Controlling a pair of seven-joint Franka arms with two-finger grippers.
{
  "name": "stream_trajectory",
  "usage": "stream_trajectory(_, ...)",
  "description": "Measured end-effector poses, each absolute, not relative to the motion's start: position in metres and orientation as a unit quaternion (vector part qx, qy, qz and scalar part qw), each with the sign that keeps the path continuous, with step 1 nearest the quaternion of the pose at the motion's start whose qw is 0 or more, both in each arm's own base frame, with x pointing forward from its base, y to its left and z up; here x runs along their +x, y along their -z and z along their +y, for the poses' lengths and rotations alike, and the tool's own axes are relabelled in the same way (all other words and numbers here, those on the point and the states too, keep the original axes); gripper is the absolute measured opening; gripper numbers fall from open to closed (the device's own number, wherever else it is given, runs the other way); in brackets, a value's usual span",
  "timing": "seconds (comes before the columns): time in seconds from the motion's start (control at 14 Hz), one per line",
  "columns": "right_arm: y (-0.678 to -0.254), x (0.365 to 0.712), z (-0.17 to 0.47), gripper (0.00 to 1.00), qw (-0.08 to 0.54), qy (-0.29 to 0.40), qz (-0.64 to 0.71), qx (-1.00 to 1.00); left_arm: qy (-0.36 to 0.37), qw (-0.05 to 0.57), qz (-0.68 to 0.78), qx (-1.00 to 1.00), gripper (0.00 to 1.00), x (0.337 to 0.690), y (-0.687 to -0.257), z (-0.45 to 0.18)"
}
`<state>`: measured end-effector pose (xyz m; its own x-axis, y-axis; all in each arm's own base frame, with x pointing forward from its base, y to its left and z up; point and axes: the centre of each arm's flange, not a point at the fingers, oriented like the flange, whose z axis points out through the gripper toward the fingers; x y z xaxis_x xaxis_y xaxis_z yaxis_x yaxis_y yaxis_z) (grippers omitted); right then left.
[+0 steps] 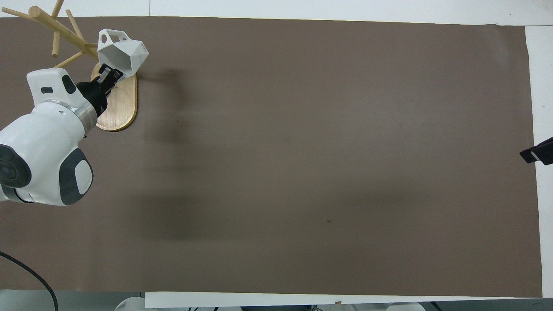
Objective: Hang cup on rack
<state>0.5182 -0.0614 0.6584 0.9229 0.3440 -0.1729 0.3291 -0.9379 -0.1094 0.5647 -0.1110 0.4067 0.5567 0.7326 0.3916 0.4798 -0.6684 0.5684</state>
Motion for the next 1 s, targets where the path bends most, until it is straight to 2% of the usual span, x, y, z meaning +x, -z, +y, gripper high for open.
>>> stream_trajectory(0.21, -0.662, 0.518, -0.061, 1.00, 0.028, -0.096, -0.092, -0.991, -0.306, 0.196, 0.362, 0.858, 0.04, 0.568, -0.397, -0.101)
stream_trajectory(0.57, -0.672, 0.509, -0.045, 1.00, -0.004, -0.097, -0.057, -0.994, -0.302, 0.180, 0.391, 0.851, 0.04, 0.574, -0.384, -0.063)
stream_trajectory(0.79, -0.676, 0.502, -0.046, 1.00, -0.007, -0.095, -0.053, -0.994, -0.264, 0.151, 0.401, 0.864, 0.35, 0.586, -0.392, -0.062)
stream_trajectory(1.0, -0.671, 0.502, -0.048, 1.00, -0.006, -0.101, -0.052, -0.993, -0.205, 0.101, 0.416, 0.880, 0.70, 0.595, -0.428, -0.059)
